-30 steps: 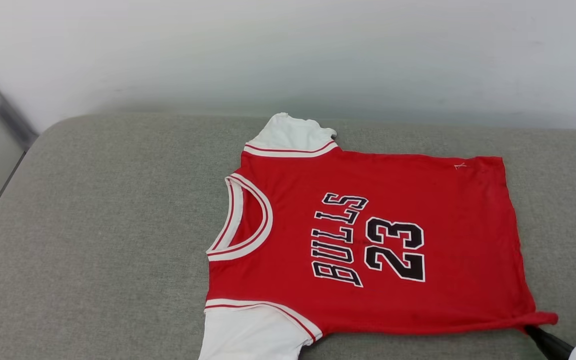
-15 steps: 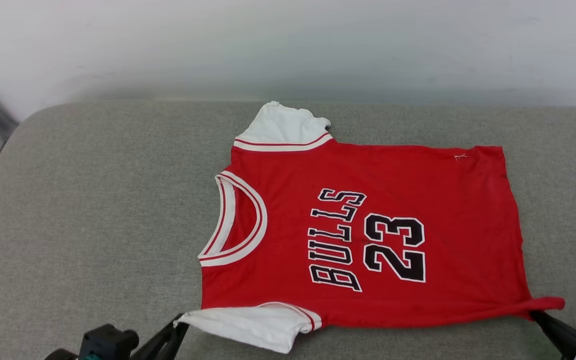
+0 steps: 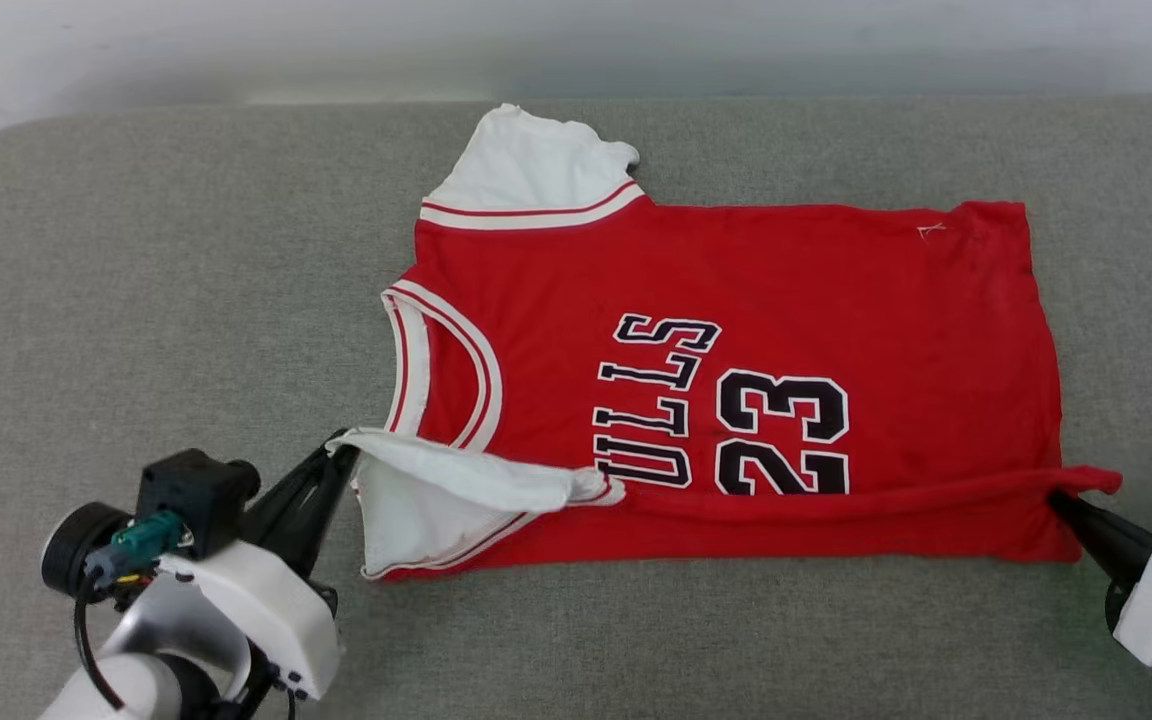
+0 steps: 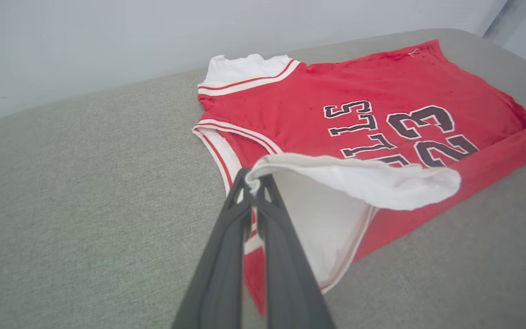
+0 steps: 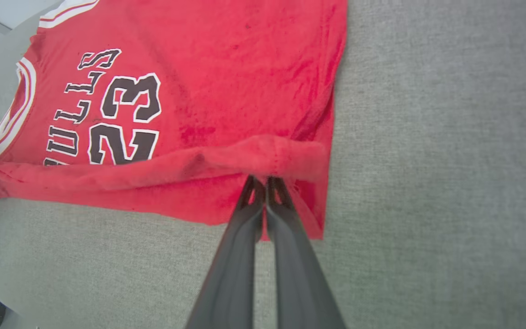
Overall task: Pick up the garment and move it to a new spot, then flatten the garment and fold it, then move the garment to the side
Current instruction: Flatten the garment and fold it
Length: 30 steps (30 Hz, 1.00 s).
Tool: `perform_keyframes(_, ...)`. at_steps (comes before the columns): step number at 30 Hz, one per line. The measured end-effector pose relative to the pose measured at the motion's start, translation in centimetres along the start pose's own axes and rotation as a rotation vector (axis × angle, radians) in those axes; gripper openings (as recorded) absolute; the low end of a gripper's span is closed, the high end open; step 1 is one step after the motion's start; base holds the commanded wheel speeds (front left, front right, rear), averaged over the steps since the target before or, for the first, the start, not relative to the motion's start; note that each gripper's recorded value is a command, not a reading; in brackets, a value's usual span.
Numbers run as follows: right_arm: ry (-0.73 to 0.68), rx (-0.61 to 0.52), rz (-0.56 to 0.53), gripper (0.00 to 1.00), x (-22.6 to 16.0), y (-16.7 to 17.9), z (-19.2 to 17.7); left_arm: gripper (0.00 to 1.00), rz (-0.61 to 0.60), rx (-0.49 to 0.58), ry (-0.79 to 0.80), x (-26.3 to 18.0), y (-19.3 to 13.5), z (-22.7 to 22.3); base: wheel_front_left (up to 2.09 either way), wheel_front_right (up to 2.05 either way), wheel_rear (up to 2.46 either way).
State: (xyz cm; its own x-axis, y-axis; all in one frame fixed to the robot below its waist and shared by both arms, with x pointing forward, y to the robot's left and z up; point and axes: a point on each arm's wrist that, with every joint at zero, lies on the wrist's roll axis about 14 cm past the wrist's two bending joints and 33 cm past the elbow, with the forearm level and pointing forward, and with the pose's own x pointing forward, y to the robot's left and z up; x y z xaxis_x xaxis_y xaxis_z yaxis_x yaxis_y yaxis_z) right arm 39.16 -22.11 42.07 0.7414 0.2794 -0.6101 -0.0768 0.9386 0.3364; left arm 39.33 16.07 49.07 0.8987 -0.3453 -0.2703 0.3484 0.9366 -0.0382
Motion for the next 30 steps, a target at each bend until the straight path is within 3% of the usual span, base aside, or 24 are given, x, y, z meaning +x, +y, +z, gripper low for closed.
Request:
perform_keyframes(18, 0.124, -0.031, -0.064, 0.0, 4.1, -1.2, -1.0, 0.0, 0.017, 0.042, 0.175, 5.5, 2.3, -4.5, 0.0, 0.0, 0.0)
perform_keyframes(19, 0.123, -0.042, -0.067, 0.55, 4.1, -1.2, -0.9, 0.41, 0.02, 0.043, 0.184, 5.5, 2.3, -4.8, 0.0, 0.0, 0.0)
perform_keyframes(20, 0.125, -0.043, -0.069, 1.0, 4.2, -1.2, -0.9, 1.0, 0.025, 0.049, 0.18, 5.6, 2.4, -4.9, 0.0, 0.0, 0.0)
perform_keyframes(24, 0.114, -0.075, -0.052, 1.0, 4.1, -0.4, -0.6, 1.0, 0.048, 0.04, 0.143, 5.8, 2.5, -4.4, 0.0, 0.0, 0.0)
perform_keyframes(30, 0.067, -0.244, -0.081, 1.0, 2.5, -0.3, 1.1, 1.0, 0.15, -0.043, 0.035, 5.0, 4.0, -2.0, 0.0, 0.0, 0.0)
